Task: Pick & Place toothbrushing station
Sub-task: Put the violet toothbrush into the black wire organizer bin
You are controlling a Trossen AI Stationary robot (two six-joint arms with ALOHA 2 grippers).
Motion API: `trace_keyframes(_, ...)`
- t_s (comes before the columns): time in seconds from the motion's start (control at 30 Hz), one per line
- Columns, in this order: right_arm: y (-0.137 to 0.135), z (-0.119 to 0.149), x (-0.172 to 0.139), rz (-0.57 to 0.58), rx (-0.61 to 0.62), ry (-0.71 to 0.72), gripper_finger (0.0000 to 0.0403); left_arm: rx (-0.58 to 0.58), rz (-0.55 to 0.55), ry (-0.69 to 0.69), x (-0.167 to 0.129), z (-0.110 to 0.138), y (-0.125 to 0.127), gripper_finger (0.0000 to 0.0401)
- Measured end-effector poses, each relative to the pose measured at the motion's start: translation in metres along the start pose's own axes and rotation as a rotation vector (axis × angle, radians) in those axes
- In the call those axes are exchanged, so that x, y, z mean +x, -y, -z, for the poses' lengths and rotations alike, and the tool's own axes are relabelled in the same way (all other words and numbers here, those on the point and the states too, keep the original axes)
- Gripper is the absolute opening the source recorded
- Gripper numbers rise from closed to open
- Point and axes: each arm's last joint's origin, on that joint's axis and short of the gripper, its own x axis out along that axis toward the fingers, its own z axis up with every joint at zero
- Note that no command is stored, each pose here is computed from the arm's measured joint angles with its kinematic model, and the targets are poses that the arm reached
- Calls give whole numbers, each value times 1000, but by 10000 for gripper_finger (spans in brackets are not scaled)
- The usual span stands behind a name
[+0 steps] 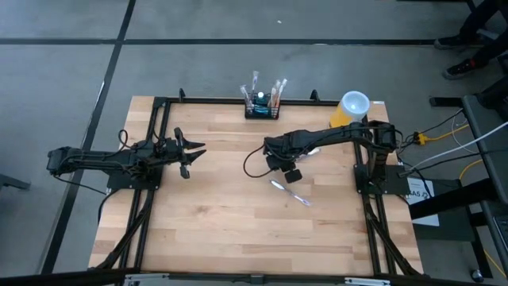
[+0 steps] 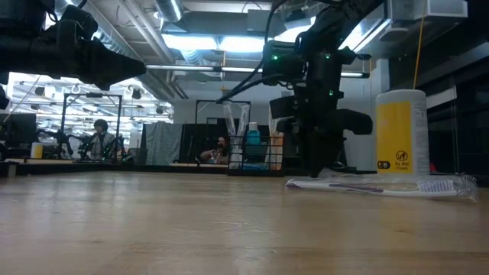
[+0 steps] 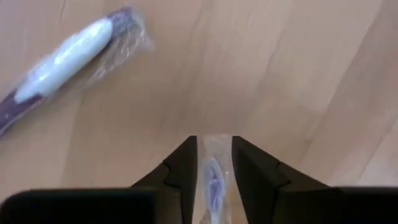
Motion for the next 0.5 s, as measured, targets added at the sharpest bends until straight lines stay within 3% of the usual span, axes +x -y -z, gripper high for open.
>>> trace_keyframes(0.2,2,1,0,-20,41,15,10,0,0,0,0,0,0,100)
trace_keyframes(0.5,3,-10,-15,28,103,1,3,0,0,0,0,0,0,100)
